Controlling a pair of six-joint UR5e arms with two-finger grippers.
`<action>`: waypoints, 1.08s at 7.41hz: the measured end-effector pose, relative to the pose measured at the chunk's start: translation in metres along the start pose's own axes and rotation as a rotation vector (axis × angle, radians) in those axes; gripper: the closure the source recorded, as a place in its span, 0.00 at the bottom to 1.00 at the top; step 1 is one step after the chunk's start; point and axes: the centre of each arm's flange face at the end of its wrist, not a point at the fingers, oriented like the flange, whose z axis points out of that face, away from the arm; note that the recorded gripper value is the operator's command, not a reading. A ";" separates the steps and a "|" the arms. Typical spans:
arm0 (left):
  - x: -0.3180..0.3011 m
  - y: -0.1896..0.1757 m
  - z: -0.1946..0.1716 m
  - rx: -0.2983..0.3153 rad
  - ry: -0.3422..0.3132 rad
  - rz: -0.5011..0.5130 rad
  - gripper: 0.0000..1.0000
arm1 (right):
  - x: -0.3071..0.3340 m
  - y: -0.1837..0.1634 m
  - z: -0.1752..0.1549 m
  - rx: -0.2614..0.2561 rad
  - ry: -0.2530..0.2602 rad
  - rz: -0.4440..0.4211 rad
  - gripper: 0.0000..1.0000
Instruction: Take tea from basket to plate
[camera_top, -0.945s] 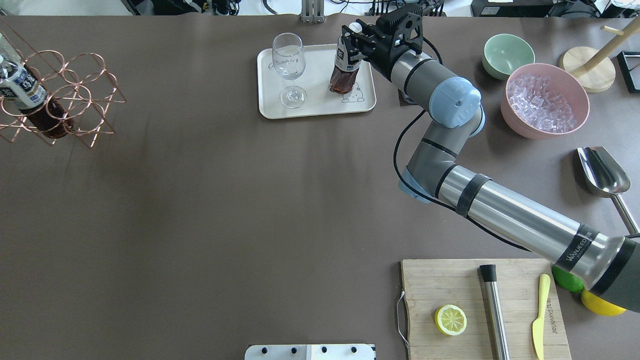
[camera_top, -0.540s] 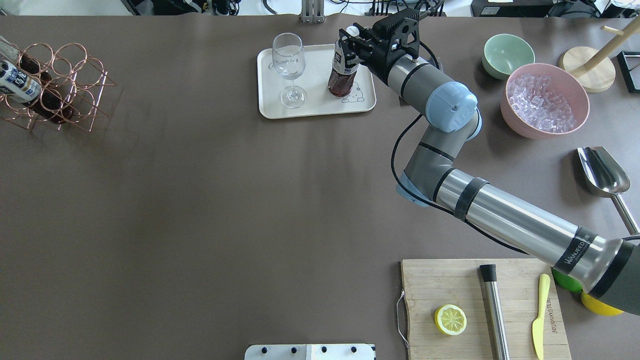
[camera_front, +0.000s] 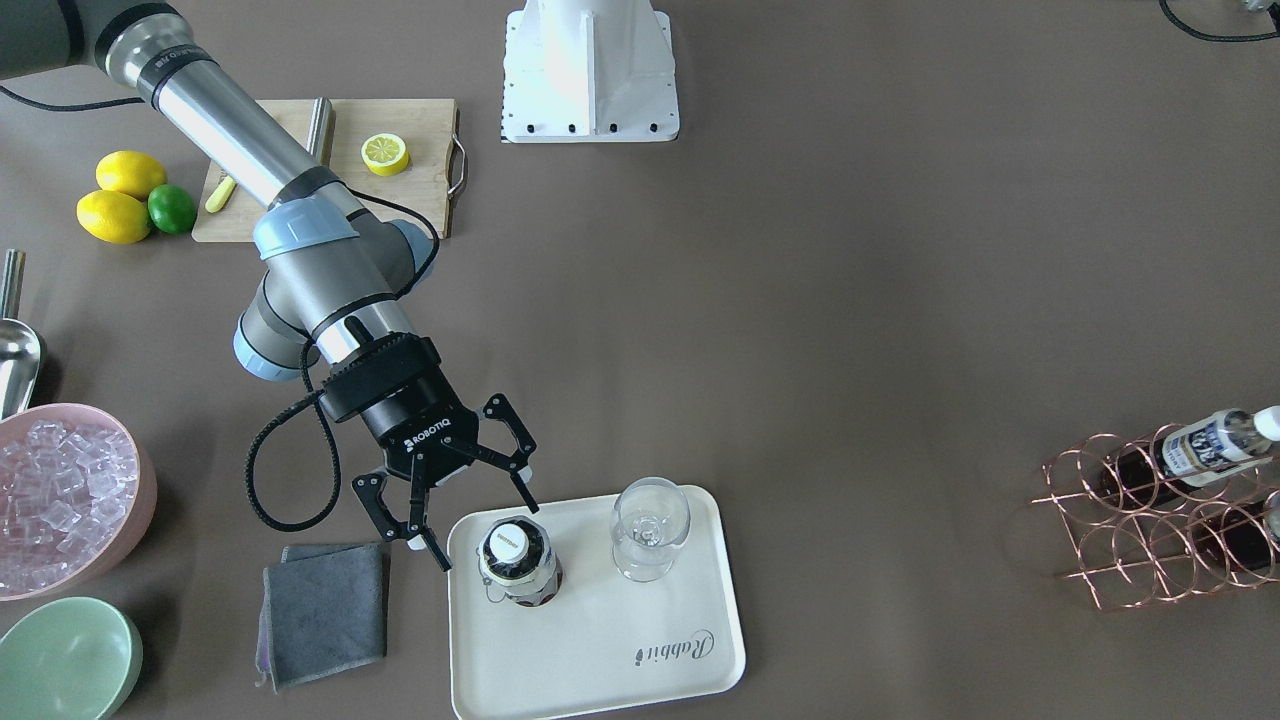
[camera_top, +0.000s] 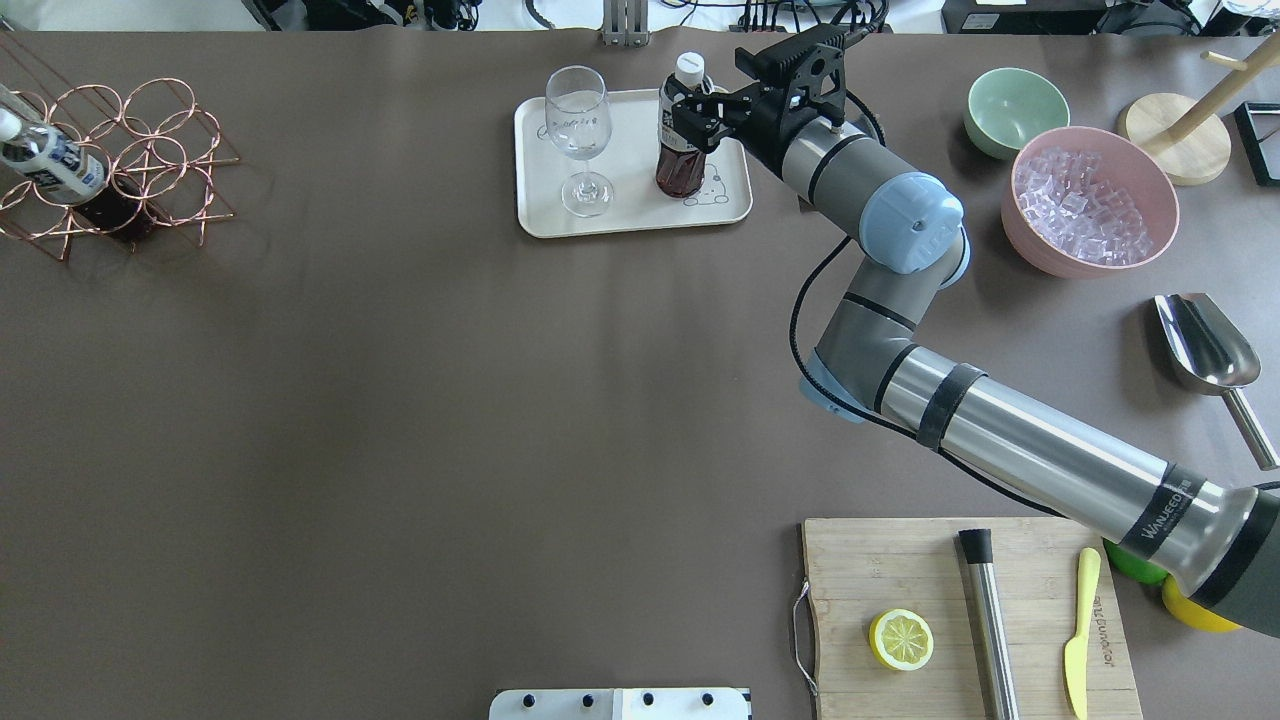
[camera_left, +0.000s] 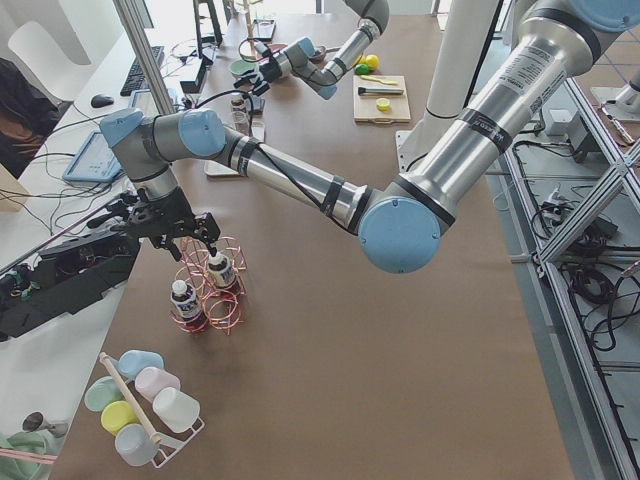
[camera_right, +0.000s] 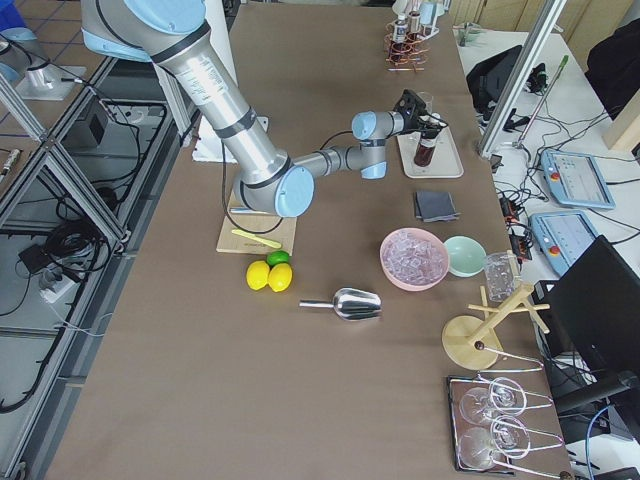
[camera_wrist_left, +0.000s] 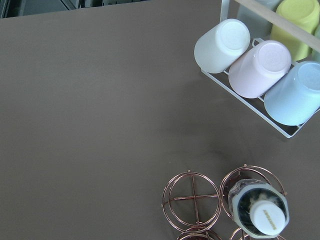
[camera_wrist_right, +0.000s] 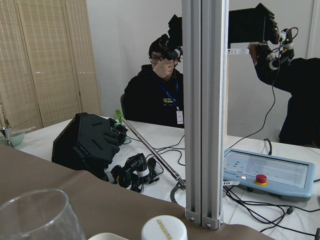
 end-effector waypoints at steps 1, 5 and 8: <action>-0.002 -0.011 -0.009 -0.004 0.012 -0.013 0.01 | 0.000 0.001 -0.007 0.003 -0.007 0.002 0.00; -0.067 -0.043 -0.053 -0.018 0.094 -0.044 0.01 | 0.003 0.004 -0.048 -0.019 -0.085 0.012 0.00; -0.180 -0.046 -0.014 -0.074 0.150 0.254 0.01 | 0.010 0.018 -0.085 -0.132 -0.155 -0.004 0.00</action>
